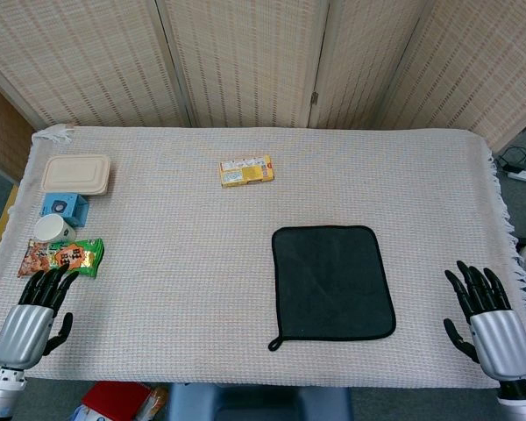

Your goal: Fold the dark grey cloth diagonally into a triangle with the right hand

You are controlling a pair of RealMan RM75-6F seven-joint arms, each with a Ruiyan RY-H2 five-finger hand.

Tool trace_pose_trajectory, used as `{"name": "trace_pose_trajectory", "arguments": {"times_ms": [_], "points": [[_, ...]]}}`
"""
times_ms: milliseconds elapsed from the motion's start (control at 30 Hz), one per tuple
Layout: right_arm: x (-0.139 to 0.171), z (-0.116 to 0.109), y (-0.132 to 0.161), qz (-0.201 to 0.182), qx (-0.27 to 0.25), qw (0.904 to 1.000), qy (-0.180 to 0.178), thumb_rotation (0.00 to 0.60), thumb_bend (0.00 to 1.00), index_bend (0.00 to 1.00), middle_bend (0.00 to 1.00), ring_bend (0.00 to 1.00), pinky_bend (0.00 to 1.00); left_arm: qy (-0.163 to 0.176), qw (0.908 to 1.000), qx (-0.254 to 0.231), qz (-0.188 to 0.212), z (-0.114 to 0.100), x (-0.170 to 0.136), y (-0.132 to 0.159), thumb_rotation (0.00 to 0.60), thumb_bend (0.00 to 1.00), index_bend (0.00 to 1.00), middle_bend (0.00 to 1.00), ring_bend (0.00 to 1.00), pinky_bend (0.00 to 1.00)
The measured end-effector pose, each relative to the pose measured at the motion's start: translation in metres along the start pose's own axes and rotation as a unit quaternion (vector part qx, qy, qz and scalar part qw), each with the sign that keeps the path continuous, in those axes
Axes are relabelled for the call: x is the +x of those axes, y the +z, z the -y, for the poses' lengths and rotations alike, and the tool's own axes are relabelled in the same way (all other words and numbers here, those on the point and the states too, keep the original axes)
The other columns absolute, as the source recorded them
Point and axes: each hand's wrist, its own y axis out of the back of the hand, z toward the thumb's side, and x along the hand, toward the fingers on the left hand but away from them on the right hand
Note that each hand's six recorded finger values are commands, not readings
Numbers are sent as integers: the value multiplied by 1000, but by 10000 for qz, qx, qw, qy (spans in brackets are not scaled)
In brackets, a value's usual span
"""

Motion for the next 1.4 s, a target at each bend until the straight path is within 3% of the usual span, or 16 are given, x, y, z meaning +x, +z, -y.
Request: {"name": "trace_pose_trajectory", "arguments": {"times_ms": [333,433,533,633,867,1167,1400], "points": [[-20,8,4,-93,20,9999,60,600,429,7,0,0,0,3,9999,-118,-45,-2,2,-4,600,651,0,39,0,0],[-41,11,9,-231,68,9995,215,600,429,99,0,0,0,21,9999,-144,-56,-4,2,-5,600,651,0,39,0,0],[-74,16,16,-389,162,9981,449,600,429,250,0,0,0,0,9999,-161,-48,-4,1,-5,600,651,0,39,0,0],[-117,23,29,-551,227,9958,691,600,429,320,0,0,0,-22,9998,-204,-61,-4,1,-6,600,651,0,39,0,0],[-220,47,95,-992,344,9880,1131,600,429,372,0,0,0,-57,9994,-304,-165,-5,2,-12,600,651,0,39,0,0],[-288,99,165,-1069,508,9816,1496,600,429,402,0,0,0,67,9983,-441,-364,-16,4,-27,600,651,0,39,0,0],[-315,127,207,-1180,790,9739,1770,600,429,424,0,0,0,-84,9964,-763,-348,-15,4,-30,600,660,0,39,0,0]]}}
